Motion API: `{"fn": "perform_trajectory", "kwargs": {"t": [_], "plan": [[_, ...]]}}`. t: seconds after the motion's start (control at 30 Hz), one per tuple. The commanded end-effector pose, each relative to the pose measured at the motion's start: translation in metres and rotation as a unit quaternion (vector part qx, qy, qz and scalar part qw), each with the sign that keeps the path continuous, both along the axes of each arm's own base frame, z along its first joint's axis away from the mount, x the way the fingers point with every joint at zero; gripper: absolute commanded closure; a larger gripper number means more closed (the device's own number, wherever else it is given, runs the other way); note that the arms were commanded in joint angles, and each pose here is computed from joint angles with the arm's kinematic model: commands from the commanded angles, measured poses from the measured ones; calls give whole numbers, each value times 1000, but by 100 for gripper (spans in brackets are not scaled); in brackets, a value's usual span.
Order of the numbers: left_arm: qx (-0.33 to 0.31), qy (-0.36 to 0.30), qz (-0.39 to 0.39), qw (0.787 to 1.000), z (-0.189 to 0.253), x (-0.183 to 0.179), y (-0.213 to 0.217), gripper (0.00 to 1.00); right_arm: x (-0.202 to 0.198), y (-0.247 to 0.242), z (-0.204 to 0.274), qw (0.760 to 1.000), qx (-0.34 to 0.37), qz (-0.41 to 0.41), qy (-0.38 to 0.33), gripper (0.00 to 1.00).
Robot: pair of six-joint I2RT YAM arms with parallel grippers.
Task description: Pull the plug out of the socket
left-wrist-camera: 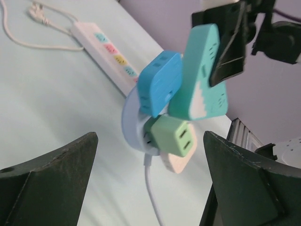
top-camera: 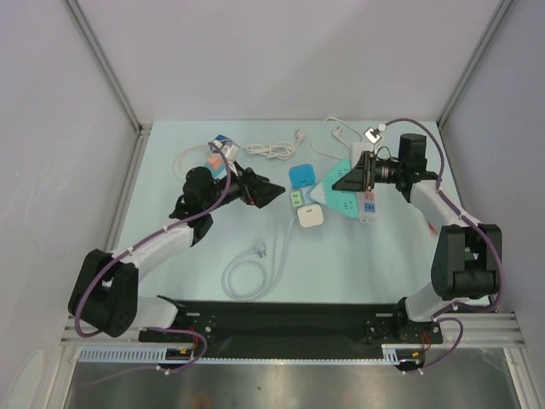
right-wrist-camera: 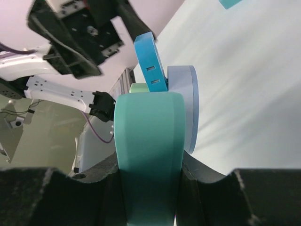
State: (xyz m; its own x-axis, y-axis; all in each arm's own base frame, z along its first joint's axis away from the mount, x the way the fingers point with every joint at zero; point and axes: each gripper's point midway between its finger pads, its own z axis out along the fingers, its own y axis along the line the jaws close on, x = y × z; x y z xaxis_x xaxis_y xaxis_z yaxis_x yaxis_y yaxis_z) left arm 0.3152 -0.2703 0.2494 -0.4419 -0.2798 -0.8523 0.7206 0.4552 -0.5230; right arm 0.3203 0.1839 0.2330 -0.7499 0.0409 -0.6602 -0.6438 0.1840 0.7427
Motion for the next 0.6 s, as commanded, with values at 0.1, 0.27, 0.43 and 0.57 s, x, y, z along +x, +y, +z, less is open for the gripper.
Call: {"fn": "perform_trajectory", "kwargs": {"t": [0.1,0.27,0.43,0.57], "plan": [[-29,-6,-64,998,10,-12,-15,0,-26,12,65,995,37,72,-66,100],[-65,-16,-124,990,22,-33,-21,1,-34,24,69,993,38,92,-59,100],[-58,-11,-135,989,17,-39,-22,0,-35,29,82,991,44,104,-78,100],[-50,-5,-135,990,11,-38,-22,0,-36,31,99,988,49,110,-93,100]]}}
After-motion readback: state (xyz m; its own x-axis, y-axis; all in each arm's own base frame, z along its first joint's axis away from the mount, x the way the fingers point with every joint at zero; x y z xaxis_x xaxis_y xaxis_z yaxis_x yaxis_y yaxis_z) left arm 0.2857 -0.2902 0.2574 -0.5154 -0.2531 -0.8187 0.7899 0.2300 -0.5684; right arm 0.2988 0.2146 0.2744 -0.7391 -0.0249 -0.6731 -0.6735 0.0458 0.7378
